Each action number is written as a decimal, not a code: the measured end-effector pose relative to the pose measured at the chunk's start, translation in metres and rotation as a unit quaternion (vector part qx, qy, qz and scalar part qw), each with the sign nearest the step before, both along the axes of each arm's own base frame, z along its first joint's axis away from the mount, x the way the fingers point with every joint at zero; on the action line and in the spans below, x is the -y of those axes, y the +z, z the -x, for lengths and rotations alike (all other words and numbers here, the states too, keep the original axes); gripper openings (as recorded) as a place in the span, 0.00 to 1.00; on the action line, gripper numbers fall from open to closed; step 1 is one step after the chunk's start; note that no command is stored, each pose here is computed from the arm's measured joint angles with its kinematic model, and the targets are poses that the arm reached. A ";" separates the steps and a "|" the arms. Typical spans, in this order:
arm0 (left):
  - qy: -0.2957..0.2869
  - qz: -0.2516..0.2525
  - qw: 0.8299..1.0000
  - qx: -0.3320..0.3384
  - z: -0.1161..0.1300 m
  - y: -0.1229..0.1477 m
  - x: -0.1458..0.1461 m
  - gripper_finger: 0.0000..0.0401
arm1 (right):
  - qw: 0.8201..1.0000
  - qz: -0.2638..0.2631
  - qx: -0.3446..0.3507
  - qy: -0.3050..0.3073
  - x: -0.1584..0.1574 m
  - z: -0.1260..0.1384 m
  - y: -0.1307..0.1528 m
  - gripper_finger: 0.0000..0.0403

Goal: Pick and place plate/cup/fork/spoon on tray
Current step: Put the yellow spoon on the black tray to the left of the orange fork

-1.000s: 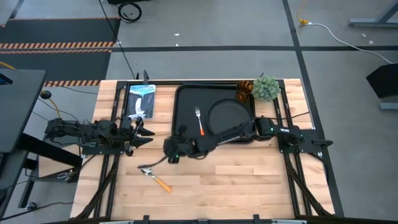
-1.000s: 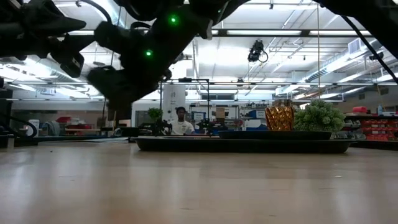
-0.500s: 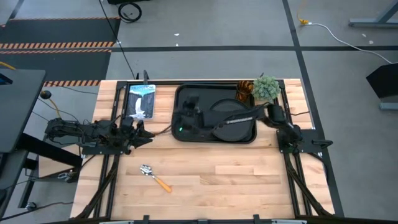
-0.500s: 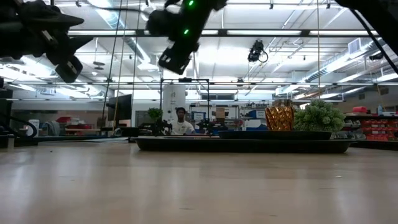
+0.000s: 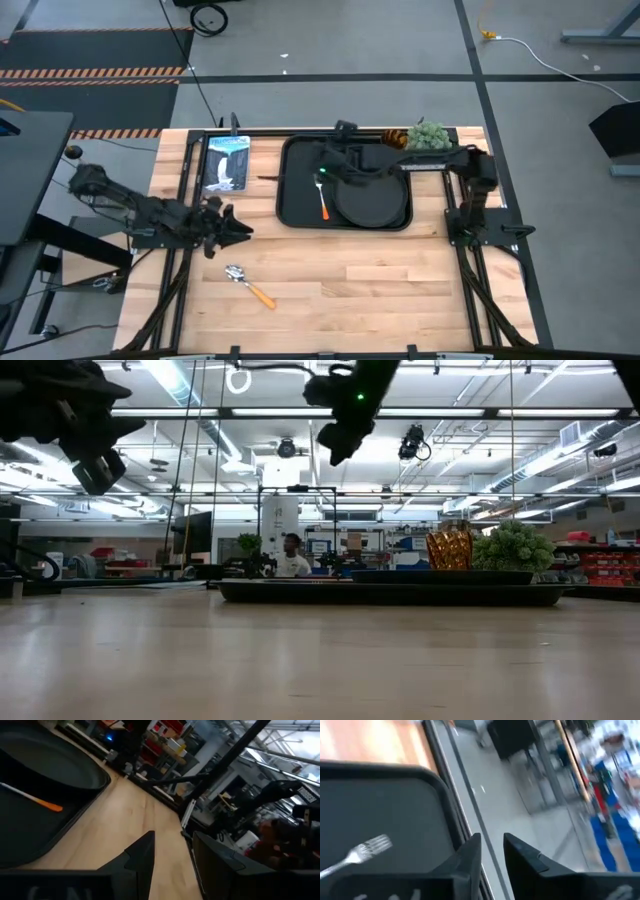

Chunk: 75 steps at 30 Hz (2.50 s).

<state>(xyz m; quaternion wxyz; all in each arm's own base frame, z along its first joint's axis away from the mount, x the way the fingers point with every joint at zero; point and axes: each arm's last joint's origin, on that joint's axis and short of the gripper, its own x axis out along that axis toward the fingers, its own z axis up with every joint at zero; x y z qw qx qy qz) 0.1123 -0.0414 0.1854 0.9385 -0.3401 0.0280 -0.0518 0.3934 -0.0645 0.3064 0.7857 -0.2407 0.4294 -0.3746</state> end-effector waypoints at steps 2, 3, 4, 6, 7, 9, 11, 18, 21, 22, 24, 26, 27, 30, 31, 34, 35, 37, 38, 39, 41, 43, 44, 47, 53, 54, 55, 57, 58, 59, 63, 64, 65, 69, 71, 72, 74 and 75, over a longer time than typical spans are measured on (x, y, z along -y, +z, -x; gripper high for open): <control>0.017 0.007 1.000 -0.010 -0.003 0.000 0.005 0.35 | 0.999 -0.004 0.022 0.035 -0.003 0.012 0.000 0.20; 0.031 0.011 0.999 -0.019 -0.004 0.000 0.008 0.35 | 0.998 -0.006 0.032 0.050 -0.004 0.020 -0.001 0.19; 0.046 0.014 0.998 -0.031 -0.006 -0.002 0.010 0.35 | 0.997 -0.009 0.042 0.062 -0.005 0.027 -0.001 0.18; 0.079 0.029 0.995 -0.051 -0.009 -0.003 0.015 0.35 | 0.994 -0.013 0.064 0.084 -0.006 0.042 -0.002 0.16; 0.094 0.037 0.993 -0.060 -0.011 -0.004 0.018 0.35 | 0.993 -0.015 0.076 0.094 -0.007 0.050 -0.003 0.16; 0.119 0.056 0.988 -0.075 -0.015 -0.006 0.023 0.35 | 0.986 -0.024 0.115 0.116 -0.008 0.064 -0.002 0.15; 0.136 0.070 0.984 -0.091 -0.019 -0.008 0.029 0.35 | 0.978 -0.036 0.149 0.142 -0.011 0.076 -0.004 0.14; 0.163 0.125 0.969 -0.136 -0.044 -0.008 0.051 0.35 | 0.949 -0.060 0.225 0.214 -0.025 0.103 -0.032 0.14; 0.149 0.133 0.966 -0.162 -0.059 0.002 0.064 0.35 | 0.942 -0.064 0.235 0.232 -0.032 0.112 -0.047 0.13; 0.142 0.136 0.965 -0.175 -0.063 0.005 0.068 0.35 | 0.939 -0.065 0.239 0.238 -0.034 0.115 -0.051 0.13; 0.130 0.148 0.958 -0.207 -0.073 0.012 0.077 0.35 | 0.933 -0.068 0.248 0.251 -0.038 0.120 -0.057 0.13; 0.119 0.161 0.949 -0.244 -0.080 0.017 0.085 0.35 | 0.926 -0.070 0.259 0.267 -0.042 0.124 -0.061 0.13; 0.113 0.166 0.943 -0.264 -0.084 0.019 0.089 0.35 | 0.922 -0.072 0.261 0.277 -0.044 0.126 -0.062 0.13; 0.096 0.189 0.923 -0.322 -0.092 0.022 0.102 0.35 | 0.912 -0.077 0.274 0.297 -0.049 0.130 -0.064 0.13; 0.088 0.197 0.914 -0.343 -0.094 0.022 0.106 0.35 | 0.910 -0.078 0.275 0.301 -0.050 0.131 -0.063 0.13; 0.082 0.227 0.884 -0.400 -0.098 0.023 0.117 0.35 | 0.907 -0.080 0.278 0.305 -0.051 0.131 -0.064 0.13; 0.084 0.235 0.873 -0.420 -0.098 0.023 0.121 0.35 | 0.906 -0.081 0.279 0.308 -0.052 0.131 -0.064 0.13; 0.094 0.248 0.848 -0.459 -0.099 0.024 0.127 0.35 | 0.901 -0.085 0.283 0.317 -0.053 0.130 -0.063 0.13; 0.101 0.252 0.836 -0.476 -0.100 0.025 0.131 0.35 | 0.899 -0.086 0.285 0.321 -0.053 0.130 -0.063 0.13; 0.111 0.254 0.823 -0.495 -0.099 0.026 0.135 0.35 | 0.897 -0.087 0.287 0.325 -0.053 0.130 -0.062 0.13; 0.135 0.251 0.797 -0.532 -0.099 0.028 0.141 0.35 | 0.894 -0.088 0.291 0.330 -0.053 0.130 -0.062 0.13; 0.178 0.242 0.768 -0.565 -0.096 0.026 0.145 0.35 | 0.893 -0.087 0.292 0.331 -0.053 0.129 -0.061 0.13; 0.204 0.241 0.755 -0.575 -0.095 0.023 0.147 0.35 | 0.893 -0.085 0.293 0.332 -0.053 0.129 -0.061 0.13; 0.259 0.258 0.726 -0.582 -0.096 0.010 0.152 0.35 | 0.892 -0.081 0.294 0.334 -0.053 0.129 -0.060 0.13; 0.326 0.301 0.670 -0.595 -0.102 -0.014 0.157 0.35 | 0.891 -0.079 0.297 0.335 -0.053 0.129 -0.059 0.13; 0.335 0.310 0.657 -0.600 -0.103 -0.017 0.157 0.35 | 0.891 -0.079 0.297 0.335 -0.053 0.129 -0.059 0.13; 0.345 0.317 0.644 -0.604 -0.104 -0.020 0.157 0.36 | 0.891 -0.079 0.297 0.335 -0.053 0.129 -0.059 0.13; 0.359 0.331 0.624 -0.610 -0.106 -0.024 0.156 0.37 | 0.891 -0.079 0.297 0.335 -0.053 0.129 -0.059 0.13; 0.364 0.333 0.620 -0.610 -0.108 -0.026 0.154 0.38 | 0.891 -0.079 0.297 0.335 -0.053 0.129 -0.059 0.13; 0.368 0.333 0.620 -0.607 -0.109 -0.026 0.152 0.39 | 0.890 -0.079 0.297 0.335 -0.053 0.129 -0.059 0.13; 0.371 0.346 0.636 -0.582 -0.121 -0.026 0.144 0.42 | 0.886 -0.079 0.299 0.346 -0.053 0.129 -0.059 0.13; 0.370 0.350 0.638 -0.577 -0.124 -0.026 0.142 0.42 | 0.885 -0.081 0.298 0.348 -0.053 0.129 -0.059 0.13; 0.370 0.353 0.638 -0.576 -0.126 -0.026 0.140 0.43 | 0.884 -0.081 0.299 0.350 -0.052 0.129 -0.059 0.13; 0.373 0.365 0.622 -0.584 -0.132 -0.028 0.135 0.43 | 0.881 -0.085 0.300 0.355 -0.051 0.129 -0.058 0.13; 0.370 0.372 0.608 -0.595 -0.132 -0.029 0.134 0.43 | 0.878 -0.089 0.301 0.360 -0.051 0.129 -0.058 0.13; 0.364 0.378 0.605 -0.599 -0.133 -0.028 0.135 0.43 | 0.878 -0.090 0.301 0.361 -0.051 0.129 -0.058 0.13; 0.359 0.384 0.601 -0.602 -0.133 -0.028 0.136 0.43 | 0.877 -0.090 0.301 0.362 -0.051 0.129 -0.058 0.13; 0.360 0.385 0.600 -0.603 -0.133 -0.028 0.136 0.43 | 0.877 -0.090 0.302 0.363 -0.051 0.129 -0.058 0.13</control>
